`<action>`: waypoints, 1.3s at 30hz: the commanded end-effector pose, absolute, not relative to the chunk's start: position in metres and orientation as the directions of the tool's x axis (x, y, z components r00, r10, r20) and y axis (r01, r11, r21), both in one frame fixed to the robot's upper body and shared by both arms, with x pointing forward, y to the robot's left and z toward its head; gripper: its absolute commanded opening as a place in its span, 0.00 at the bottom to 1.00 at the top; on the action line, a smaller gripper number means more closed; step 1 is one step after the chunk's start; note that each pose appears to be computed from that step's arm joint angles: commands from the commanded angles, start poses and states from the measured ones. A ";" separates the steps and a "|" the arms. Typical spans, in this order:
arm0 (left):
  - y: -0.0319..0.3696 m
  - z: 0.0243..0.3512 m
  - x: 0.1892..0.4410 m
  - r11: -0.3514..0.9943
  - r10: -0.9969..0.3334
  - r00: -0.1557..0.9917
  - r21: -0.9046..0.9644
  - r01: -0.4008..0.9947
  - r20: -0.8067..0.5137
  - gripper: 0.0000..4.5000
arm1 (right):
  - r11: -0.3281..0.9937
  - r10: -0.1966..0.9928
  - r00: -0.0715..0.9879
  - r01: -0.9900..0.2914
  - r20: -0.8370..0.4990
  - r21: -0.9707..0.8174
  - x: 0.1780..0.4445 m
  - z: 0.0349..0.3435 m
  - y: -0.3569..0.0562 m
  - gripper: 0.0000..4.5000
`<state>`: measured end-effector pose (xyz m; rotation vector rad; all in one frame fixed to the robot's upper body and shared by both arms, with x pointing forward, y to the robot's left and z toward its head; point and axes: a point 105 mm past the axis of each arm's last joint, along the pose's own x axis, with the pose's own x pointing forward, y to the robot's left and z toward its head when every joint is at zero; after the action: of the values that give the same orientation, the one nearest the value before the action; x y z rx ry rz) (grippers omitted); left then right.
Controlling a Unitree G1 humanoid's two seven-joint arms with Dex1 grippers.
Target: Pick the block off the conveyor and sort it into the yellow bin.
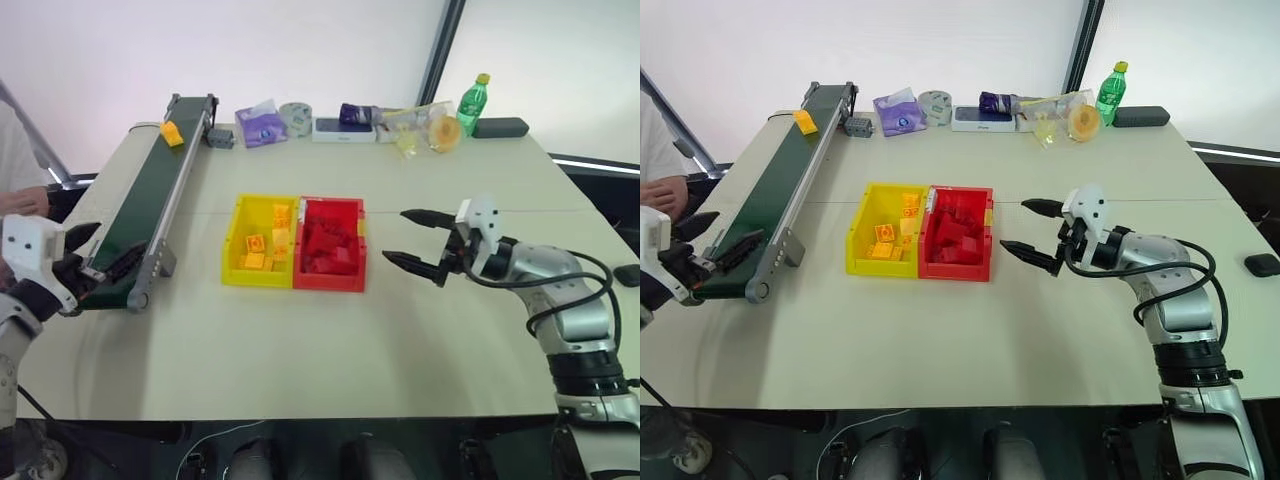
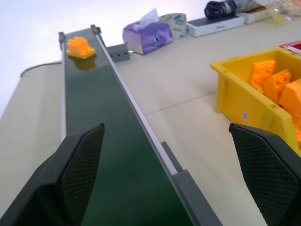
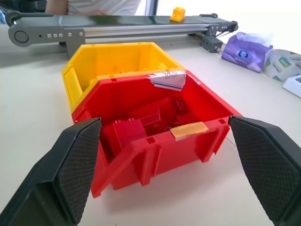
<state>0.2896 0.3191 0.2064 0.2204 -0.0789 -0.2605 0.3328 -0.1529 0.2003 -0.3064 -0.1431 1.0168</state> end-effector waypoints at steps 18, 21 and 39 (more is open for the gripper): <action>0.353 0.222 0.309 0.988 -0.040 0.995 0.151 0.025 0.095 0.99 | 0.478 0.863 0.506 -0.808 0.011 -0.344 0.331 0.211 -0.148 1.00; 0.353 0.224 0.309 0.989 -0.032 0.994 0.146 0.016 0.105 0.99 | 0.478 0.863 0.506 -0.808 0.012 -0.344 0.331 0.211 -0.147 1.00; 0.353 0.230 0.349 0.983 0.169 0.982 0.056 -0.174 0.085 0.99 | 0.446 0.883 0.468 -0.823 0.024 -0.353 0.329 0.217 -0.134 1.00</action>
<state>0.3468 0.3569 0.2185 0.0413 -0.0524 0.1559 0.3332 -0.1418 0.1999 -0.2942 -0.1506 1.0453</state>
